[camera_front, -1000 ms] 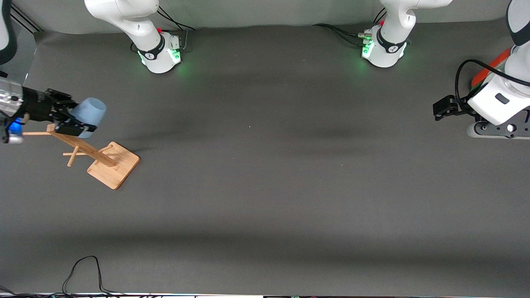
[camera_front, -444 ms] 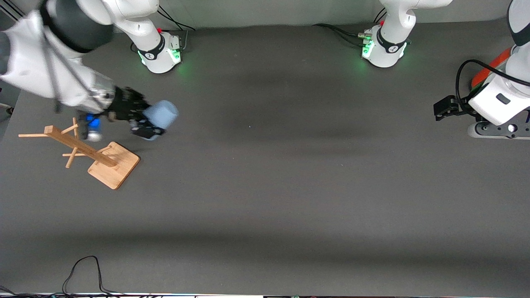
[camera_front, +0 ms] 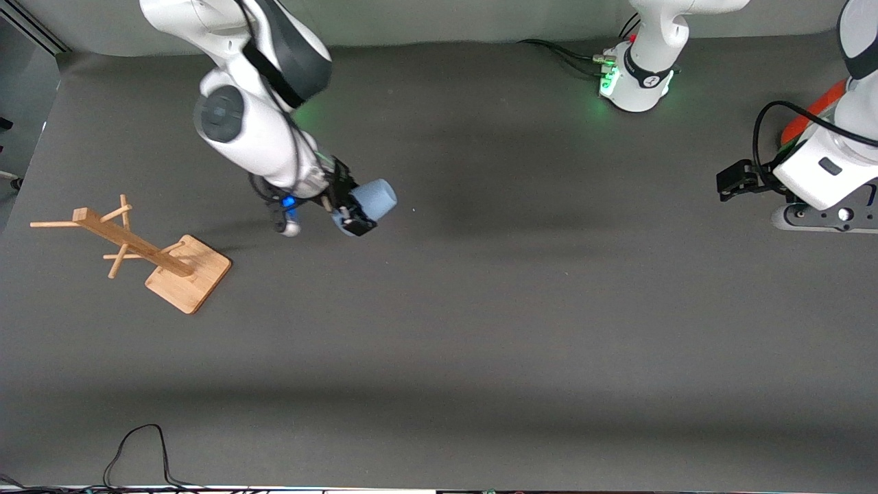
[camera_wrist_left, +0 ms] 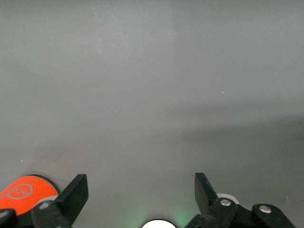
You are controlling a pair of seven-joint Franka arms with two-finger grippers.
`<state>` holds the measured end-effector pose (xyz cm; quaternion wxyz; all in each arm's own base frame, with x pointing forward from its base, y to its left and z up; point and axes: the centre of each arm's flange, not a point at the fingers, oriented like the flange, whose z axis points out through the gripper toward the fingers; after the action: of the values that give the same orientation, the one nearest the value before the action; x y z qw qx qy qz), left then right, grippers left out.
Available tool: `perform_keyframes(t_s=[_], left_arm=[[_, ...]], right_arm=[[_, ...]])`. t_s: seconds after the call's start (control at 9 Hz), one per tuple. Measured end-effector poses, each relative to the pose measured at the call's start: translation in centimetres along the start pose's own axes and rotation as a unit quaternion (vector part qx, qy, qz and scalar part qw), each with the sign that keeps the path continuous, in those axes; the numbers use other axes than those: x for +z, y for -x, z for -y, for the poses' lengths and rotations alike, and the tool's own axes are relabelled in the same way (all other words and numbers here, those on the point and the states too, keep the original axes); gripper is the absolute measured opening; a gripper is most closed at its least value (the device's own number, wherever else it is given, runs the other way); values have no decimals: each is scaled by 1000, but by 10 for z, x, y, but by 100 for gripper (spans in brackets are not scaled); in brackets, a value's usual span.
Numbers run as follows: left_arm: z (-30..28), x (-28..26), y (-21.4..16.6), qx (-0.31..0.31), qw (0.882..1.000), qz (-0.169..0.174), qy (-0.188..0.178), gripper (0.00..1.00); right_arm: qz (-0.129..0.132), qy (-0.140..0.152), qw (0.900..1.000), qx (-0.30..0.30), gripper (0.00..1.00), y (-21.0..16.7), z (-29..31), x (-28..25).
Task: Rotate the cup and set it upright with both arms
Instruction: 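Carry the blue cup to the table middle with the right gripper, then lay the cup on its side, open the right gripper while the left gripper reaches in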
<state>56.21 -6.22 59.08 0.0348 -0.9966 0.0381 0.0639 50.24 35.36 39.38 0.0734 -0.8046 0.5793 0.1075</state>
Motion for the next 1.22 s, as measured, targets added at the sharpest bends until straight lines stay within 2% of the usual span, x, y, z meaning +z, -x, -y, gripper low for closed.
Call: perform_keyframes(t_s=[0.22,0.44,0.56,0.67,0.78,0.89,1.11,1.22], left_arm=[[-1,11,-7,1,1000,9,0,100],[-3,20,-13,2,1000,17,0,100],[-3,22,-14,3,1000,18,0,100],[-4,24,-15,3,1000,20,0,100],[-4,25,-16,4,1000,21,0,100],[-5,27,-18,5,1000,22,0,100],[-11,31,-21,9,1000,26,-1,100],[-21,32,-21,17,1000,26,-2,100]], right_arm=[[-34,20,999,23,81,28,-2,99],[-73,27,996,45,83,50,-14,184],[-81,26,995,49,85,54,-15,205],[-84,22,995,56,91,55,-12,209],[-79,7,995,58,100,56,-2,196],[-76,-9,996,49,100,58,9,167],[-99,-24,995,-21,100,56,19,91],[-115,-28,991,-64,100,49,20,49]])
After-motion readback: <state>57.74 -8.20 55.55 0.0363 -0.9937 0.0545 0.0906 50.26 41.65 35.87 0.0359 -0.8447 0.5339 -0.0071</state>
